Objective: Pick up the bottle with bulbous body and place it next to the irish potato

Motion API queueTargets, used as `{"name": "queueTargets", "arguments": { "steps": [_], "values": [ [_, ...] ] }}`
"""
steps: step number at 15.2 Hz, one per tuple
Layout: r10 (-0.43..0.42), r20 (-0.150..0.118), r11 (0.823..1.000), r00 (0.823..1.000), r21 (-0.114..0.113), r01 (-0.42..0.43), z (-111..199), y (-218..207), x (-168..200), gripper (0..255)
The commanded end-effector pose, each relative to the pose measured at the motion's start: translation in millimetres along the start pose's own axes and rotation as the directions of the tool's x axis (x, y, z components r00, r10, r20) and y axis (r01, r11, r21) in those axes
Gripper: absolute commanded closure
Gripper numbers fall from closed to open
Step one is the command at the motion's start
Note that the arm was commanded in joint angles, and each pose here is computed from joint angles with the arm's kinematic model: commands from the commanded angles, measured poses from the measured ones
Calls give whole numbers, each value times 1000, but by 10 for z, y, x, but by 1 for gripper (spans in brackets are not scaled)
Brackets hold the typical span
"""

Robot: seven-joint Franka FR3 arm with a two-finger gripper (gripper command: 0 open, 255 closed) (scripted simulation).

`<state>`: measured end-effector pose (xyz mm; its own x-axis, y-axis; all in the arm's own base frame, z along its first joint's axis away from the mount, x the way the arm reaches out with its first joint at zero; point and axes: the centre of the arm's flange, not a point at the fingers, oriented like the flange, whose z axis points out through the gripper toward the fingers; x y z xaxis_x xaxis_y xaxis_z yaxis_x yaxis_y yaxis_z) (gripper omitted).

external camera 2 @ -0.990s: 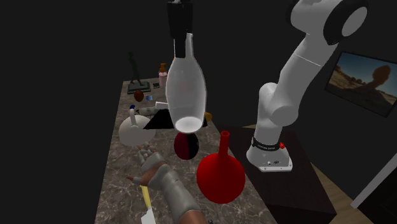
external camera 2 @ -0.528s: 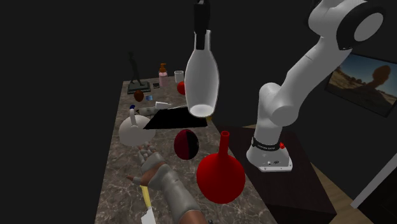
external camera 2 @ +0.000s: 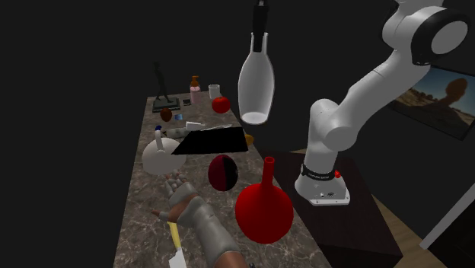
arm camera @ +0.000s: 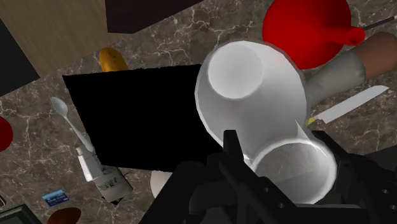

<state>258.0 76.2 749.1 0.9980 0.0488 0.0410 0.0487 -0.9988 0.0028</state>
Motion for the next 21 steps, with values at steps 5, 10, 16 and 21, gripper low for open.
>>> {"name": "queueTargets", "arguments": {
  "steps": [5, 10, 16, 21],
  "values": [
    [-1, 0, 1000, 1000, 0, 1, -15, 757, -290, 255],
    [-1, 0, 1000, 1000, 0, 1, 138, 1025, -400, 255],
    [-1, 0, 1000, 1000, 0, 1, 455, 1024, -413, 255],
    [-1, 0, 1000, 1000, 0, 1, 719, 1023, -424, 255]
  ]
}}
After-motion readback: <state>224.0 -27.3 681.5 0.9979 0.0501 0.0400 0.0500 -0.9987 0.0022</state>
